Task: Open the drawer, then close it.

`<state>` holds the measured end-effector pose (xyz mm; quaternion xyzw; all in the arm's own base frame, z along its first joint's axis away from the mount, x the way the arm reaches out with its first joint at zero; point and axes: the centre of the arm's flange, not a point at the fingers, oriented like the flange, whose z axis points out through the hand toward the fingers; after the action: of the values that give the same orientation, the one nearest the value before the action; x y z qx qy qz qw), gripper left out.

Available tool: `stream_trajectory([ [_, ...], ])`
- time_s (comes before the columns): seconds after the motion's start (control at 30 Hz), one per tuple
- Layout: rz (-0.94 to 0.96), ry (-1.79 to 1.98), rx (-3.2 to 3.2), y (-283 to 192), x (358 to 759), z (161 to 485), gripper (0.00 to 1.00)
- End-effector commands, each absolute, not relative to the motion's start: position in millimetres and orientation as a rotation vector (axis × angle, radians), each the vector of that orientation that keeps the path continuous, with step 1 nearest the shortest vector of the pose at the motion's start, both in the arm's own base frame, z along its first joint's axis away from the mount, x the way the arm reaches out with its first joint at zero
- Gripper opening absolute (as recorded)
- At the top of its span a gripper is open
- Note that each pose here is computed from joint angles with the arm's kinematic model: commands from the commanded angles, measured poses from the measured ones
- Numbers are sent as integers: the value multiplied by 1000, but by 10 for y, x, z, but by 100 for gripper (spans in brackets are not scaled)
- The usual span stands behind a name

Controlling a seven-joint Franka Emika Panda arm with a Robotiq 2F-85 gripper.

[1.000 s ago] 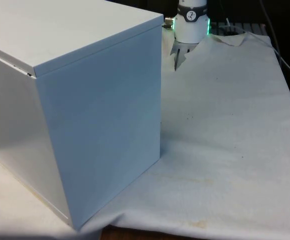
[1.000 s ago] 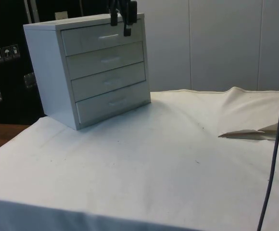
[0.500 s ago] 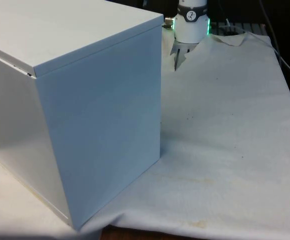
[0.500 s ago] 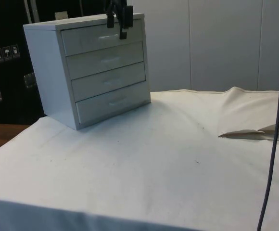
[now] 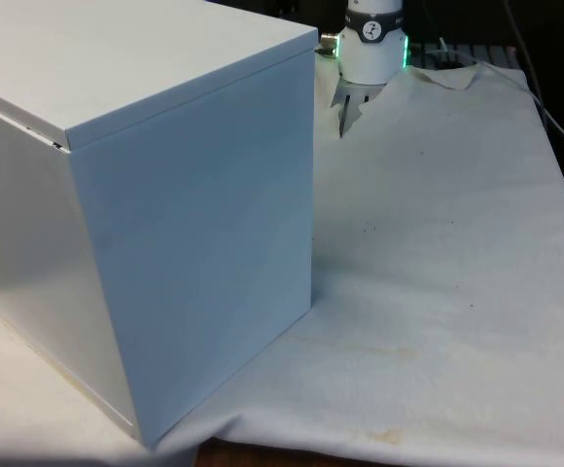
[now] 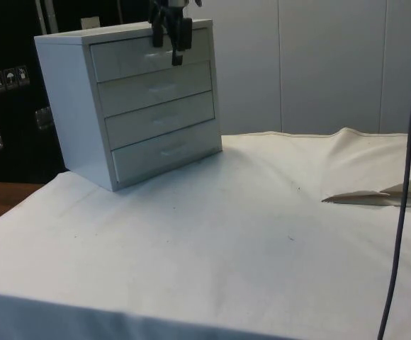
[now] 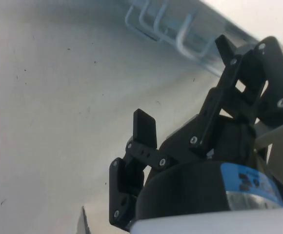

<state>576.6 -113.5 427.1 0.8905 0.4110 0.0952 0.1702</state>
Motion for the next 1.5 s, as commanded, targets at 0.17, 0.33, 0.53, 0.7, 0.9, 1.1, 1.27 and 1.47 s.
stream_trajectory([
  [0.17, 279, 1192, 2507, -1157, 5768, 4257, 100],
  [0.33, 269, 1198, 2508, -1142, 5776, 4196, 100],
  [0.53, 258, 1205, 2508, -1123, 5776, 4104, 100],
  [0.7, 256, 1205, 2509, -1123, 5770, 4098, 100],
  [0.9, 266, 1202, 2503, -1115, 5733, 4139, 100],
  [1.1, 301, 1193, 2488, -1112, 5690, 4105, 100],
  [1.27, 323, 1188, 2475, -1086, 5677, 4047, 100],
  [1.47, 338, 1187, 2469, -1080, 5670, 3997, 100],
])
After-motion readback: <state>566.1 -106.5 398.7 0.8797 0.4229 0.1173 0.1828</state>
